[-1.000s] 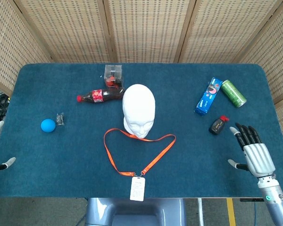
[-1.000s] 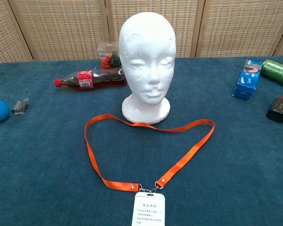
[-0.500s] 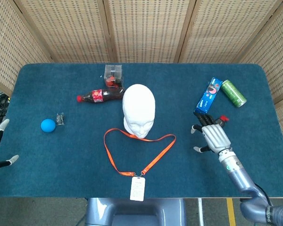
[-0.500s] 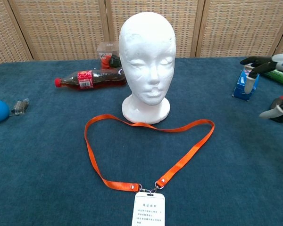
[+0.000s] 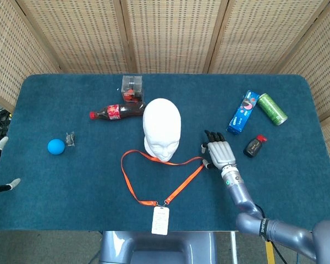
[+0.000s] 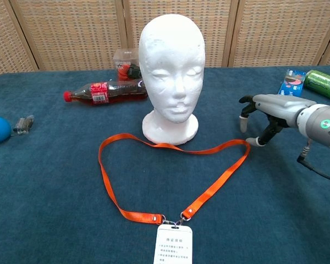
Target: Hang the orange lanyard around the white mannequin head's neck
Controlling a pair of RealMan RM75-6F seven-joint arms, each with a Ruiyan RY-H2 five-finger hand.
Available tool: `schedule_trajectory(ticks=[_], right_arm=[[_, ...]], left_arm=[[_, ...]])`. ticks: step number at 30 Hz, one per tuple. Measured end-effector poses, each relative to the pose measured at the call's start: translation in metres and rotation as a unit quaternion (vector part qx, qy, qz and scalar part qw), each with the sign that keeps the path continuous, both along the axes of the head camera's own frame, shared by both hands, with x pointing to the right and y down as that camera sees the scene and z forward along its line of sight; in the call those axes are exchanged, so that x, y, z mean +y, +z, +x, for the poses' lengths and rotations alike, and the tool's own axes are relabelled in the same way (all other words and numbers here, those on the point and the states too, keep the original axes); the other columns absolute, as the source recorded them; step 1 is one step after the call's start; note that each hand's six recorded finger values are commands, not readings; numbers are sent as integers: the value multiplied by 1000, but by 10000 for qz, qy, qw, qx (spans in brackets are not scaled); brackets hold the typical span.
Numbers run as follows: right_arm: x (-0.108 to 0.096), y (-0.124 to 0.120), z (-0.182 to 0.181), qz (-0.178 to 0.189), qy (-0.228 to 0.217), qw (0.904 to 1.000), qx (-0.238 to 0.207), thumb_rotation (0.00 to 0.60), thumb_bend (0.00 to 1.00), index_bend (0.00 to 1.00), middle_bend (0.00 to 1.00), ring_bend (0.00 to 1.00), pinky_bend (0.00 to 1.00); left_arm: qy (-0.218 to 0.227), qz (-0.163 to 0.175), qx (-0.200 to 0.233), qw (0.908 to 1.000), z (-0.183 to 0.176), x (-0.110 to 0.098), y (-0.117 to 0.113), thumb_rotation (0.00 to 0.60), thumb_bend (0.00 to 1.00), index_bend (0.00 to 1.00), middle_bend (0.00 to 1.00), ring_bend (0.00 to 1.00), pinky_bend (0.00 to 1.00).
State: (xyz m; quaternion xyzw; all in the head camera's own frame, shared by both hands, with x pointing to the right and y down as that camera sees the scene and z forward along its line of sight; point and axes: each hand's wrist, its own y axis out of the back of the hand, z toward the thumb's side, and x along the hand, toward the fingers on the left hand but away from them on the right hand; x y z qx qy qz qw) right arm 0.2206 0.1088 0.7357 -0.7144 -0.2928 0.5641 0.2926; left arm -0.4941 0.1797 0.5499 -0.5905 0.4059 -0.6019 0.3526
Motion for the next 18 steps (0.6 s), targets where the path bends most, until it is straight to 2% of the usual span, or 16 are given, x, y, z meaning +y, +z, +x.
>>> schedule_trajectory(ticks=[5,18], right_arm=[[1,6,-6,-25,-53,9999,84,600,545,526,0,0,0],[6,11,-9,-43,-114,9998,155,600,548,530,0,0,0]], left_arm=[[-19,-13,16,10000,-1,-1,1,600,0,0,0,0,0],[-15,-21,16,10000,-1,-1,0,600,0,0,0,0,0]])
